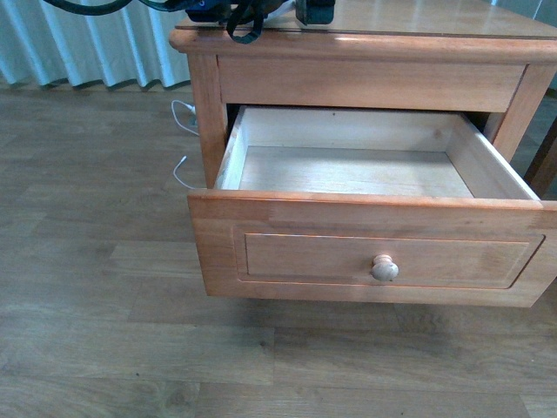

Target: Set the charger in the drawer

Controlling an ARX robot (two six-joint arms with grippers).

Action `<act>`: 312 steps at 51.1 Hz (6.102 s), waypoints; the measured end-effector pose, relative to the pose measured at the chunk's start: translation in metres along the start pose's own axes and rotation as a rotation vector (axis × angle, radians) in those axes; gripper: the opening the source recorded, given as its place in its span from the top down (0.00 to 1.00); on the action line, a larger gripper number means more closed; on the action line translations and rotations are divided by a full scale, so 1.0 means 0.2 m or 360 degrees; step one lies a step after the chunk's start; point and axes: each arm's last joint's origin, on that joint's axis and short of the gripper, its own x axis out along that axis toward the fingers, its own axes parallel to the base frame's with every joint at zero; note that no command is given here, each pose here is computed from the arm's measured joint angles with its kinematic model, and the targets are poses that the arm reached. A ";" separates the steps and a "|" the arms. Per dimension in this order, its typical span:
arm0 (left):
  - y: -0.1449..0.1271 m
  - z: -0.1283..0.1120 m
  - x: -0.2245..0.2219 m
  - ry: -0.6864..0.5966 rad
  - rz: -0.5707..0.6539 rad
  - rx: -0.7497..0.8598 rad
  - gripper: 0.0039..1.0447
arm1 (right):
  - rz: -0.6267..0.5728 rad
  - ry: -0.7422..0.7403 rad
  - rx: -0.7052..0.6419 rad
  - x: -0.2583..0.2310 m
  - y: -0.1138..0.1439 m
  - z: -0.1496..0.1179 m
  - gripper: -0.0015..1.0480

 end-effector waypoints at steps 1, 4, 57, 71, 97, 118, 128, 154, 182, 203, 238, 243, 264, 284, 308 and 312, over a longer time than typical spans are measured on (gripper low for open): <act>0.00 0.00 0.00 0.0001 0.0002 0.0000 0.21 | 0.0000 0.0000 0.0000 0.00 0.00 0.00 0.08; 0.00 0.00 0.00 0.0002 0.0006 0.0002 0.25 | 0.0000 0.0000 0.0000 0.00 0.00 0.00 0.08; 0.10 -0.06 -0.63 -0.0065 -0.0434 -0.0115 0.51 | 0.0000 0.0000 0.0000 0.00 0.00 0.00 0.08; -0.05 -0.23 -0.63 0.0047 -0.0522 -0.0075 0.67 | 0.0000 0.0000 0.0000 0.00 0.00 0.00 0.08; -0.23 -0.49 -0.43 0.0237 -0.0486 0.0012 0.96 | 0.0000 0.0000 0.0000 0.00 0.00 0.00 0.08; 0.00 -0.29 -0.57 0.0027 -0.0369 -0.0060 0.50 | 0.0001 0.0000 0.0000 0.00 0.00 0.00 0.08; 0.24 -0.13 -0.74 -0.0115 -0.0279 -0.0124 0.23 | 0.0000 0.0000 0.0000 0.00 0.00 0.00 0.08; 0.92 -0.16 -1.46 -0.0331 0.0016 -0.0244 0.05 | 0.0000 0.0000 0.0000 0.00 0.00 0.00 0.08; 1.22 -0.58 -1.91 -0.0370 0.0245 -0.0335 0.05 | 0.0001 0.0000 -0.0001 0.00 0.00 0.00 0.08; 1.18 -0.64 -1.90 -0.0455 -0.0100 -0.0091 0.30 | 0.0001 0.0000 0.0000 0.00 0.00 0.00 0.08; 1.18 -0.85 -1.84 -0.0443 -0.0086 0.0001 0.96 | 0.0000 0.0000 -0.0001 0.00 0.00 0.00 0.08; 1.18 -0.87 -1.83 -0.0443 -0.0085 0.0001 0.96 | 0.0000 0.0000 0.0000 0.00 0.00 0.00 0.08; 1.18 -0.92 -1.82 -0.0460 -0.0086 0.0002 0.96 | 0.0000 0.0000 -0.0001 0.00 0.00 0.00 0.08; 1.18 -0.92 -1.82 -0.0460 -0.0086 0.0002 0.49 | -0.0110 0.0193 -0.0282 0.03 0.01 0.00 0.08; 1.18 -0.92 -1.82 -0.0460 -0.0085 0.0004 0.05 | 0.0304 0.0900 -0.0307 0.41 0.26 -0.09 0.08; 1.18 -0.92 -1.82 -0.0461 -0.0085 0.0004 0.05 | 0.0312 0.0950 -0.0296 0.48 0.30 -0.12 0.08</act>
